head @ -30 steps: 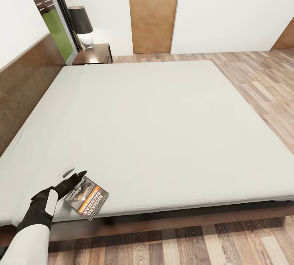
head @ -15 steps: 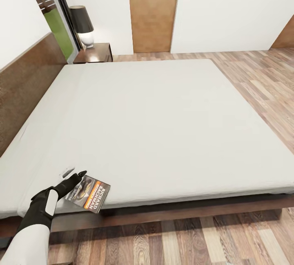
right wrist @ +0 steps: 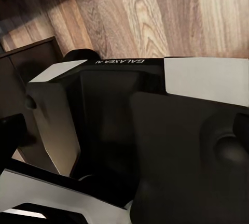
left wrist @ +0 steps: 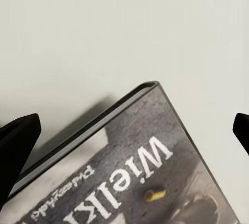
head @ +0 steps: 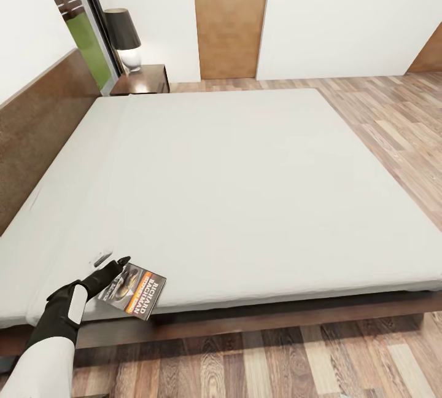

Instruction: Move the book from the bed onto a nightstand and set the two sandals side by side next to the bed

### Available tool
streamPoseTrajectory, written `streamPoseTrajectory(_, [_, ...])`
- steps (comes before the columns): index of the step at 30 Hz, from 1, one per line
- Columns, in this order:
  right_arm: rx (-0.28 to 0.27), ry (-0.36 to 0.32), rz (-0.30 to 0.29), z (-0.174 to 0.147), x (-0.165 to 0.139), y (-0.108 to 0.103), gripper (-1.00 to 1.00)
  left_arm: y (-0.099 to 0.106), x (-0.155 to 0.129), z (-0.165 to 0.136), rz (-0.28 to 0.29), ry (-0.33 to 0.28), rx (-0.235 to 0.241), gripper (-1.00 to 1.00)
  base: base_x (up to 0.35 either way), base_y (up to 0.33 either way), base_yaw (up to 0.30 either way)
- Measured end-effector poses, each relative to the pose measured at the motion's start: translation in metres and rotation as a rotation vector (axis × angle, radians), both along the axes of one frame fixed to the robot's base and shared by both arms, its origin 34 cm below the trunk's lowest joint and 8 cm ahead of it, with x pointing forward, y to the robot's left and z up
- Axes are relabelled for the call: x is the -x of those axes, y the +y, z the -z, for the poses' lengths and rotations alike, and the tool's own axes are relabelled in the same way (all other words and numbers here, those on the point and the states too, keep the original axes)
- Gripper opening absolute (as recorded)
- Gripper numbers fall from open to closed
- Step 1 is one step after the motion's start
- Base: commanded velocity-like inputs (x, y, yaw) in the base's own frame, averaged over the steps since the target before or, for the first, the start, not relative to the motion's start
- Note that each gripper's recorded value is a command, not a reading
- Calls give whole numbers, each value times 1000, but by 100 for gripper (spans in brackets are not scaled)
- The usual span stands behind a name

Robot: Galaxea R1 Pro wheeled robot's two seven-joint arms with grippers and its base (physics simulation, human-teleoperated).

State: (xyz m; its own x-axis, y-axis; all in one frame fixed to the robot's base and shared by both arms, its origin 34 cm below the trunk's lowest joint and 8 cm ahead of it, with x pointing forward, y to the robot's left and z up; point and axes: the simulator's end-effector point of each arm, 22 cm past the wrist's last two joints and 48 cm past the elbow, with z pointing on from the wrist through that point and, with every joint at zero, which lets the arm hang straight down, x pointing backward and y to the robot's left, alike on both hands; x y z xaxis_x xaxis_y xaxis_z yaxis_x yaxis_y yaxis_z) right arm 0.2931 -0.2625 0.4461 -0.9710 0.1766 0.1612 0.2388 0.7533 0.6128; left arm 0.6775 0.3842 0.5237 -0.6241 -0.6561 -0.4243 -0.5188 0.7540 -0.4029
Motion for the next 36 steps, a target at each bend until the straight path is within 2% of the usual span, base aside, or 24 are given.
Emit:
streamPoseTrajectory(10, [-2, -2, 0, 0, 0, 1, 100, 0, 0, 0, 0, 0, 0, 100, 0, 0, 0])
streamPoseTrajectory(18, [0, -29, -6, 0, -2, 1, 100, 0, 0, 0, 1, 1, 0, 100, 0, 0, 0])
streamPoseTrajectory(36, [5, -30, -3, -3, -3, -1, 100, 0, 1, -2, 4, 7, -4, 100, 0, 0, 0])
